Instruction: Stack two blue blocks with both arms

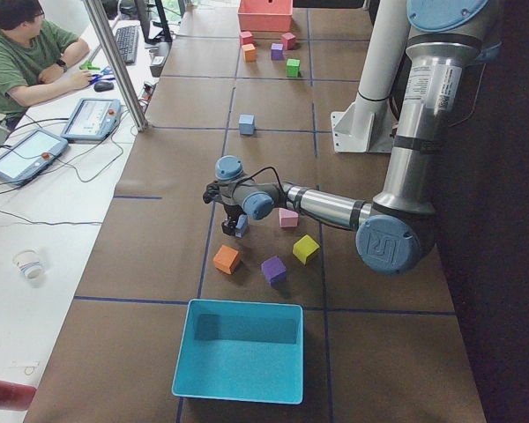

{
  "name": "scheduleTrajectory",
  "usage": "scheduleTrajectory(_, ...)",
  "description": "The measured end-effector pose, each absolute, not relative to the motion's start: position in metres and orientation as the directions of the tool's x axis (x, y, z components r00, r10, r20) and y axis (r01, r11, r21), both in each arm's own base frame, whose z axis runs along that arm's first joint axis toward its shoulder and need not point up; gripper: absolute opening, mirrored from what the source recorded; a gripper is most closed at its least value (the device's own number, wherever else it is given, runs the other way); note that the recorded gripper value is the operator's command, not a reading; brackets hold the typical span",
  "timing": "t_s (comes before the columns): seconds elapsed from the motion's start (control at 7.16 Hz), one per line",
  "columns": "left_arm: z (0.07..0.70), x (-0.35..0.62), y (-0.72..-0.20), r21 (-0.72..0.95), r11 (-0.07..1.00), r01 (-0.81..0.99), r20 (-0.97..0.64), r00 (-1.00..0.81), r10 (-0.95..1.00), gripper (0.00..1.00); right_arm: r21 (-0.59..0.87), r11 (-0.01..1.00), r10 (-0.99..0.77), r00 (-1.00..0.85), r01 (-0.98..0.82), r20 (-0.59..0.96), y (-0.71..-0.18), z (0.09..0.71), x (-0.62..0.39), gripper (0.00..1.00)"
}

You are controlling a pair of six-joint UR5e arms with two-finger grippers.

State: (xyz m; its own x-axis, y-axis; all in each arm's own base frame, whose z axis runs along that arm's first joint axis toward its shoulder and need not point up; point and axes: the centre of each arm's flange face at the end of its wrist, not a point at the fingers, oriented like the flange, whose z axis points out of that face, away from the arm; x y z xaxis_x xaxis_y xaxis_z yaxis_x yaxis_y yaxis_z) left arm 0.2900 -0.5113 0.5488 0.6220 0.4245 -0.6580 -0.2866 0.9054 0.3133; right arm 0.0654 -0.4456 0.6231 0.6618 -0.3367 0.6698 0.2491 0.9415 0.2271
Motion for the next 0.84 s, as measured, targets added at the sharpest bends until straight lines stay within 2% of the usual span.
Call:
scheduleTrajectory(0.42,0.524,0.294,-0.515,0.331,0.907,-0.261,-0.67,0.612,0.421,0.34,0.226,0.942,-0.335,0.662,0.248,0.67,-0.446,0.623,0.065,1.0)
scheduleTrajectory(0.7,0.452,0.308,-0.533,0.269,0.952,-0.149,-0.725,0.619,0.302,0.34,0.226,0.942,-0.335,0.662,0.248,0.67,-0.446,0.623,0.065,1.0)
scheduleTrajectory(0.84,0.397,0.327,-0.546,0.211,0.972,-0.1,-0.748,0.623,0.226,0.34,0.225,0.942,-0.334,0.662,0.247,0.67,-0.446,0.623,0.065,1.0)
